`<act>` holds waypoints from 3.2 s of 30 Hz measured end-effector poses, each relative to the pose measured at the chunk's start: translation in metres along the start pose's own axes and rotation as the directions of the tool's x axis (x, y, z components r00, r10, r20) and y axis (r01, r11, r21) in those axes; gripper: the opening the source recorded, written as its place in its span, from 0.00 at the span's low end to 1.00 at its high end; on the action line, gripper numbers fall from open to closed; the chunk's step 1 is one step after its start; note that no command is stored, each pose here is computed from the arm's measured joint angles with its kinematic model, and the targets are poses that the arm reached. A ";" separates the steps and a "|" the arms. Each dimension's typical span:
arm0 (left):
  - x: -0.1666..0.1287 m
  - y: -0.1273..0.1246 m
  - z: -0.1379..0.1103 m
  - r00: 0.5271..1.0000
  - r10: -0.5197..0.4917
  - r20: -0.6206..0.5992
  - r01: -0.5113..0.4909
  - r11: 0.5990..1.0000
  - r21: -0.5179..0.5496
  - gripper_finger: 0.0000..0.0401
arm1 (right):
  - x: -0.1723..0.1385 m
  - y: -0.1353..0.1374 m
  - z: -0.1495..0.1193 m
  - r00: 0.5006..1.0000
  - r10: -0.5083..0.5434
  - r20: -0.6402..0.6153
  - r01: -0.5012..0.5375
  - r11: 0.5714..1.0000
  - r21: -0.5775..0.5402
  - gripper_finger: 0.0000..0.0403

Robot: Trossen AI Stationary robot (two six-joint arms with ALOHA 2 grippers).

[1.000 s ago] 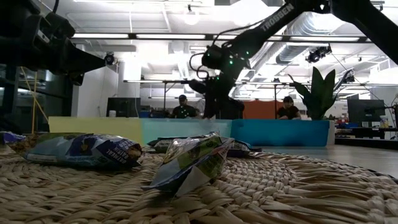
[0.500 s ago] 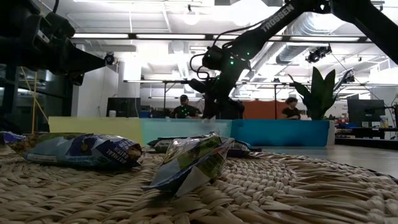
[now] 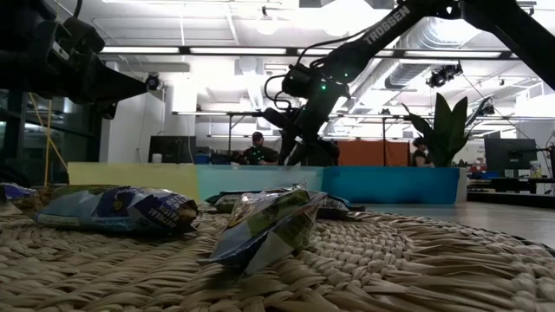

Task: Pick and place Granola Bars by type
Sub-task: Put the blue granola bar into the yellow bin

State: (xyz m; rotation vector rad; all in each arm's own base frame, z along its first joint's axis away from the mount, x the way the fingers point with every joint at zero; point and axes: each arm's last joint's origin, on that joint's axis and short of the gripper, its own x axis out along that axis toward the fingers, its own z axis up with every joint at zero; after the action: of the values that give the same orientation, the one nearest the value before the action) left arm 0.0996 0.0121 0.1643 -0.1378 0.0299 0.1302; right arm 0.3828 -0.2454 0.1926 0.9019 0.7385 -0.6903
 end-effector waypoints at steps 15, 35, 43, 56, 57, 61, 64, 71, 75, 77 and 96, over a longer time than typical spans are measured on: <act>0.000 0.000 0.000 1.000 0.000 0.000 0.000 1.000 0.000 0.00 | -0.075 0.087 0.049 0.910 0.409 0.065 -0.337 0.823 -0.458 0.32; 0.000 0.000 0.000 1.000 0.000 0.000 0.000 1.000 0.000 0.00 | -0.269 0.136 -0.034 0.873 0.456 0.174 -0.168 0.616 -0.770 0.32; 0.000 0.000 0.000 1.000 0.000 0.000 0.000 1.000 0.000 0.00 | -0.312 0.096 -0.088 0.826 0.525 0.208 -0.218 0.636 -0.740 0.32; 0.000 0.000 0.000 1.000 0.000 0.000 0.000 1.000 0.000 0.00 | -0.272 0.069 -0.196 0.715 0.698 0.031 -0.455 0.499 -0.737 0.32; 0.000 0.000 0.000 1.000 0.000 0.000 0.000 1.000 0.000 0.00 | -0.267 0.069 -0.204 0.713 0.701 0.018 -0.462 0.489 -0.740 0.32; 0.000 0.000 0.000 1.000 0.000 0.000 0.000 1.000 0.000 0.00 | -0.249 0.066 -0.229 0.698 0.716 -0.003 -0.483 0.468 -0.740 0.32; 0.000 0.000 0.000 1.000 0.000 0.000 0.000 1.000 0.000 0.00 | -0.240 0.064 -0.245 0.673 0.740 0.002 -0.503 0.460 -0.731 0.32; 0.000 0.000 0.000 1.000 0.000 0.000 0.000 1.000 0.000 0.00 | -0.226 0.056 -0.276 0.647 0.762 0.021 -0.534 0.472 -0.701 0.32; 0.000 0.000 0.000 1.000 0.000 0.000 0.000 1.000 0.000 0.00 | -0.223 0.058 -0.290 0.670 0.743 0.019 -0.519 0.486 -0.703 0.32; 0.000 0.000 0.000 1.000 0.000 0.000 0.000 1.000 0.000 0.00 | -0.224 0.063 -0.295 0.672 0.740 0.022 -0.502 0.478 -0.721 0.32; 0.000 0.000 0.000 1.000 0.000 0.000 0.000 1.000 0.000 0.00 | -0.200 0.170 -0.318 0.896 0.425 -0.126 -0.282 0.327 -0.902 0.32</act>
State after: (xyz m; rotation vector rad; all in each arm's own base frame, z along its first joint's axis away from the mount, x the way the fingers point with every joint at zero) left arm 0.0996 0.0121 0.1643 -0.1378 0.0300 0.1298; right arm 0.3183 0.1491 0.2930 -0.0555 0.6235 0.1347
